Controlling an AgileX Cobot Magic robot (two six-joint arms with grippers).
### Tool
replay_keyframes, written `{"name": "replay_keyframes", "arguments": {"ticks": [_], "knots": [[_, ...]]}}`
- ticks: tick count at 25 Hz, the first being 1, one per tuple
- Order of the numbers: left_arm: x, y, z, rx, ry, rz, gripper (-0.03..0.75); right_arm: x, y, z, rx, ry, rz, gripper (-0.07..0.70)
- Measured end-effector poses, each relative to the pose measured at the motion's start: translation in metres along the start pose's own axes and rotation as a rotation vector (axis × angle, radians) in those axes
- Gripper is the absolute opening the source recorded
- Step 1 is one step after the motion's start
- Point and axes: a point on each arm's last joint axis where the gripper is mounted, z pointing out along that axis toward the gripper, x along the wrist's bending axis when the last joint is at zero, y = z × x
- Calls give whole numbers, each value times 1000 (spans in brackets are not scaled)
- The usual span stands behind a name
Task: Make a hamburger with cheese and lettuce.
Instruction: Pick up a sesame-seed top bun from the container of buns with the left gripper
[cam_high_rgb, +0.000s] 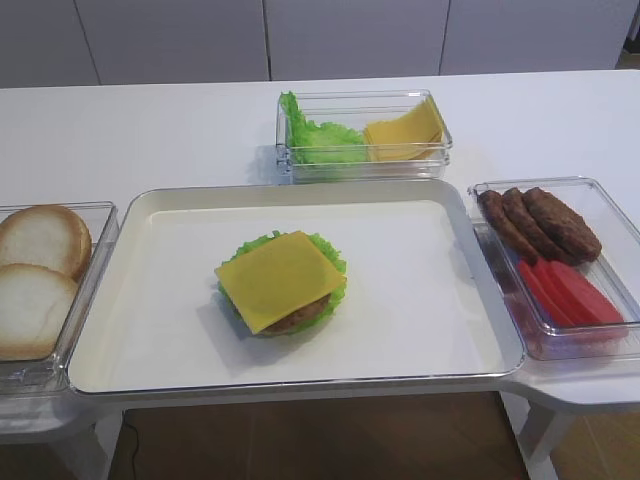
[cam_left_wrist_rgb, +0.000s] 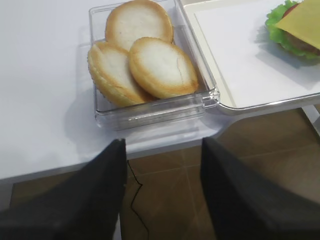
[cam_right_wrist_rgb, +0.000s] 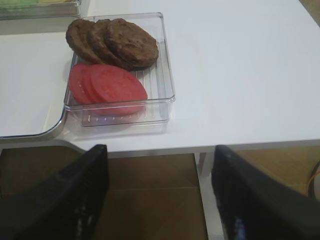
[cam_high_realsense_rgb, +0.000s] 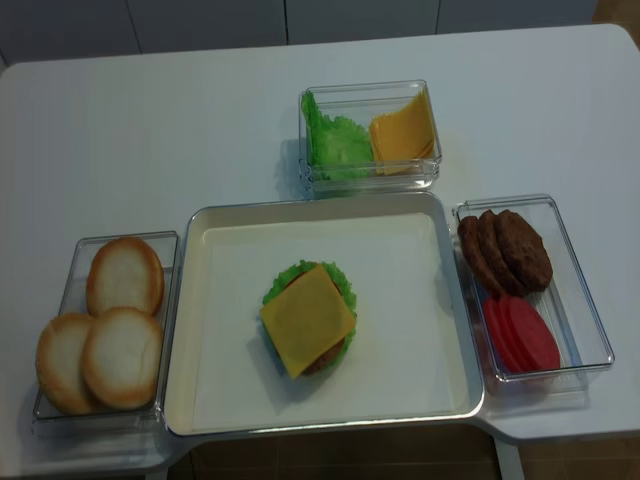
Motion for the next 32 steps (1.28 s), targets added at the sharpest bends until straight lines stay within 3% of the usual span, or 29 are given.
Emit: {"name": "replay_keyframes", "arguments": {"ticks": [19,25,27,32], "knots": [[0,0,0,0,0,0,360,0,0,0,0,0,0,487],[-3,1,0,-9,-37,-21,360,0,0,0,0,0,0,486],[-3,2,-2,-17,-35,-58,360,0,0,0,0,0,-4,486],[3,21,-8,4,30,-220,360,0,0,0,0,0,-6,484]]}}
